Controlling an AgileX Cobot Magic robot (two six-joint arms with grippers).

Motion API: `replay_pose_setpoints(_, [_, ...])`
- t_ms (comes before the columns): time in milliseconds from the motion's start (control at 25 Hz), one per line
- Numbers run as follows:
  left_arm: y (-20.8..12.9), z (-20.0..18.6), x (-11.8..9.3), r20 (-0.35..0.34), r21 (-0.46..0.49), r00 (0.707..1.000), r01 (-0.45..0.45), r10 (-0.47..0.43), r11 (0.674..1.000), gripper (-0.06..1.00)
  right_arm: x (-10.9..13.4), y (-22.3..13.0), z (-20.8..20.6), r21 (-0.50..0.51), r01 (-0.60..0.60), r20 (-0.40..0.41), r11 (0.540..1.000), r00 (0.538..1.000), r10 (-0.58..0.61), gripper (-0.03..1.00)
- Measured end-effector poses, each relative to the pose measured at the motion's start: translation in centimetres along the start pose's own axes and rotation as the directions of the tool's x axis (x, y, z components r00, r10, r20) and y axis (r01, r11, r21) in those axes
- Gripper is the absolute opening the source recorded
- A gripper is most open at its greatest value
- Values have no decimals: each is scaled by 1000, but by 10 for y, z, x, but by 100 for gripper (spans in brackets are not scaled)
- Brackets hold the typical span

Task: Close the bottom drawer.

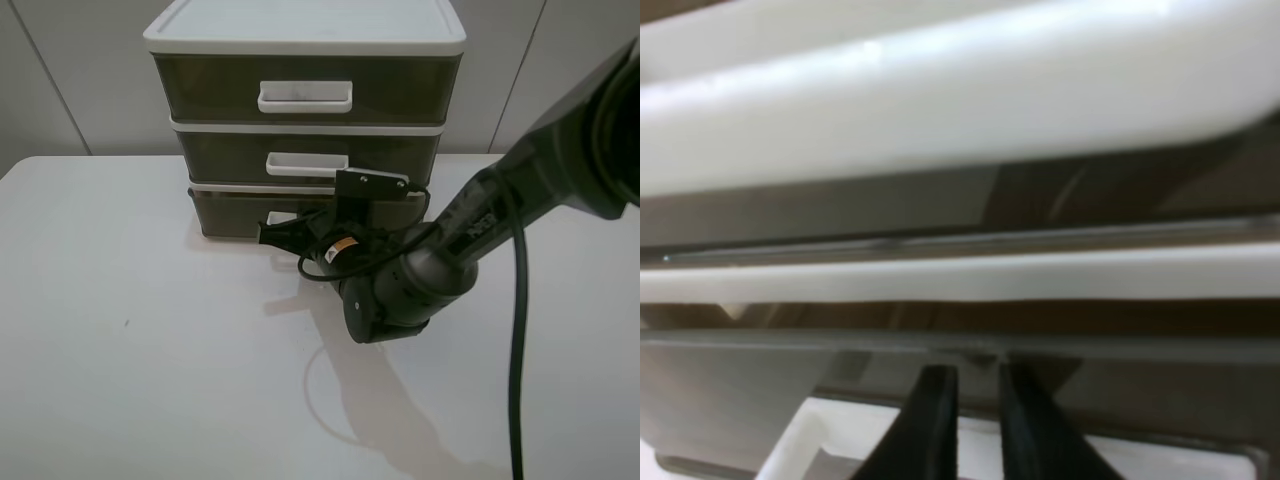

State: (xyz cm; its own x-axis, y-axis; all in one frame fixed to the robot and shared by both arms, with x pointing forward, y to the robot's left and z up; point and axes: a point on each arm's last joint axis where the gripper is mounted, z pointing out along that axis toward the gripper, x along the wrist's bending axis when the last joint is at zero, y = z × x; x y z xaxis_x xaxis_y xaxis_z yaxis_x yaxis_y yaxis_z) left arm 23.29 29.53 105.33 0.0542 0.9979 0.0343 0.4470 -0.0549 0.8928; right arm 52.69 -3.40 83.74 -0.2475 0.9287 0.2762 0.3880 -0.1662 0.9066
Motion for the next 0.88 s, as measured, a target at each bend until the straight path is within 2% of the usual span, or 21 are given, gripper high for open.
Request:
replay_pose_setpoints(280, [0, 0, 0, 0, 0, 1000, 0, 0, 1000, 72, 5, 8, -10, 54, -12, -10, 998, 1000, 13, 2])
replay_pose_setpoints(520, [0, 0, 0, 0, 0, 1000, 0, 0, 1000, 72, 18, 22, -47, 120, 38, -79, 992, 996, -29, 2])
replay_pose_setpoints(680, [0, 0, 0, 0, 0, 1000, 0, 0, 1000, 72, 18, 32, -76, 189, 107, -158, 976, 984, -78, 4])
replay_pose_setpoints(760, [0, 0, 0, 0, 0, 1000, 0, 0, 1000, 72, 15, 39, -91, 256, 145, -195, 956, 976, -96, 10])
replay_pose_setpoints(880, [0, 0, 0, 0, 0, 1000, 0, 0, 1000, 72, 1, 57, -107, 363, 152, -191, 919, 978, -86, 33])
